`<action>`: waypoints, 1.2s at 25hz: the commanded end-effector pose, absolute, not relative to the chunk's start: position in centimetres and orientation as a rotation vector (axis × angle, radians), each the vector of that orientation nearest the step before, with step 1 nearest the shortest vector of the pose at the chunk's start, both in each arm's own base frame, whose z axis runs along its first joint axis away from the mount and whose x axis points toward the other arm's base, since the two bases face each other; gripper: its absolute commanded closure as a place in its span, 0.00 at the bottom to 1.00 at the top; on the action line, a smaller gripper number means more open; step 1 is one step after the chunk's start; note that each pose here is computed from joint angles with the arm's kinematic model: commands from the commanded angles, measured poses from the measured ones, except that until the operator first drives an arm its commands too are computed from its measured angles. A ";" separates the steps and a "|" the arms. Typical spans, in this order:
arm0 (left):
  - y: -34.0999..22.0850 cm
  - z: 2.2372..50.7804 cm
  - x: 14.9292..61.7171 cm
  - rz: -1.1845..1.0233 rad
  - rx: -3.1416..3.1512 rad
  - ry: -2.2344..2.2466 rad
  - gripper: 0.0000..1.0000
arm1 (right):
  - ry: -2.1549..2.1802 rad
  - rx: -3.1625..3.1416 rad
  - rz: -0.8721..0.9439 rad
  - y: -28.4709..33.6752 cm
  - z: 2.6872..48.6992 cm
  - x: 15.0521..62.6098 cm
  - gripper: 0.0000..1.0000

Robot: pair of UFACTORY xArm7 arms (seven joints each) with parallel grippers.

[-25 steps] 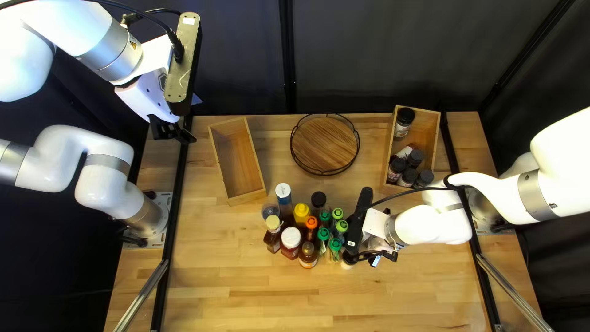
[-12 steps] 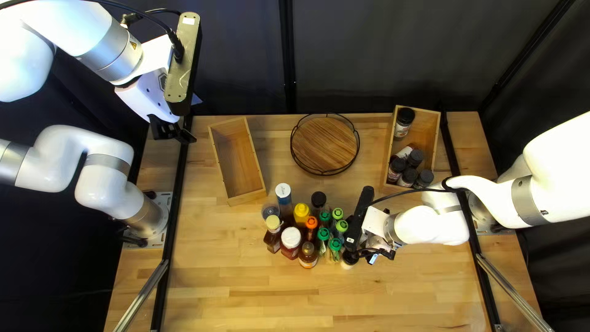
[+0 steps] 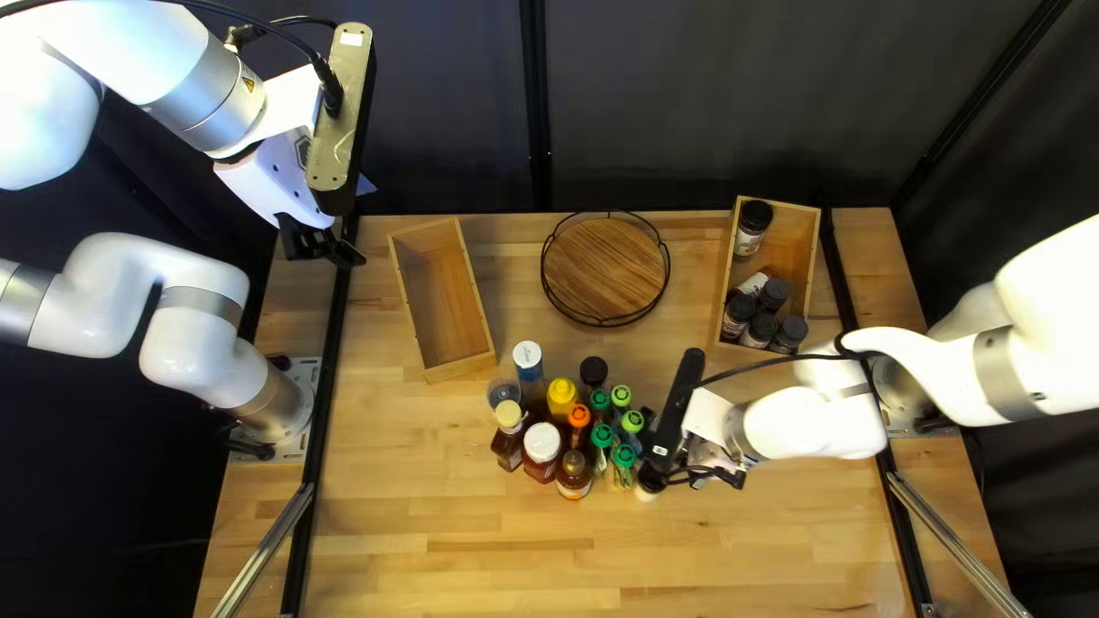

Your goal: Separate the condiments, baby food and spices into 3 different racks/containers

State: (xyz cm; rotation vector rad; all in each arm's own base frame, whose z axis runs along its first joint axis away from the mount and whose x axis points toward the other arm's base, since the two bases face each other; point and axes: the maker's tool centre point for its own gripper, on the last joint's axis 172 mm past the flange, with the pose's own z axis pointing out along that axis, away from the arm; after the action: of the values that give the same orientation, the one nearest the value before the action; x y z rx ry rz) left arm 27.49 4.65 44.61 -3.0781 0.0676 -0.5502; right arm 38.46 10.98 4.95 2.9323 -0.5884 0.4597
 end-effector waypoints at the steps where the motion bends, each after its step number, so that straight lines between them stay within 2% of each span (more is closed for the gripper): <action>1: 4.6 44.6 27.5 -0.550 -3.078 0.068 0.00 | -0.635 2.891 0.453 9.7 7.7 35.9 1.00; 6: 4.6 44.6 27.5 -0.550 -3.078 0.068 0.00 | -0.644 2.864 0.458 8.1 11.4 34.1 1.00; 17: 4.6 44.6 27.5 -0.550 -3.078 0.068 0.00 | -0.712 2.810 0.392 -1.5 20.3 30.5 1.00; 24: 4.6 44.6 27.5 -0.550 -3.078 0.068 0.00 | -0.718 2.819 0.270 -9.1 22.2 26.4 1.00; 30: 4.6 44.6 27.5 -0.550 -3.078 0.068 0.00 | -0.398 2.881 0.121 -11.5 23.1 23.0 1.00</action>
State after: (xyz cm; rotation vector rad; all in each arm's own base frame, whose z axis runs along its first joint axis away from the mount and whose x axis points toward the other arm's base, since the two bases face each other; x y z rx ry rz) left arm 27.49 4.65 44.61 -3.0781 0.0676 -0.5502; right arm 24.67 -10.30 22.42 2.8535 -0.5562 0.1914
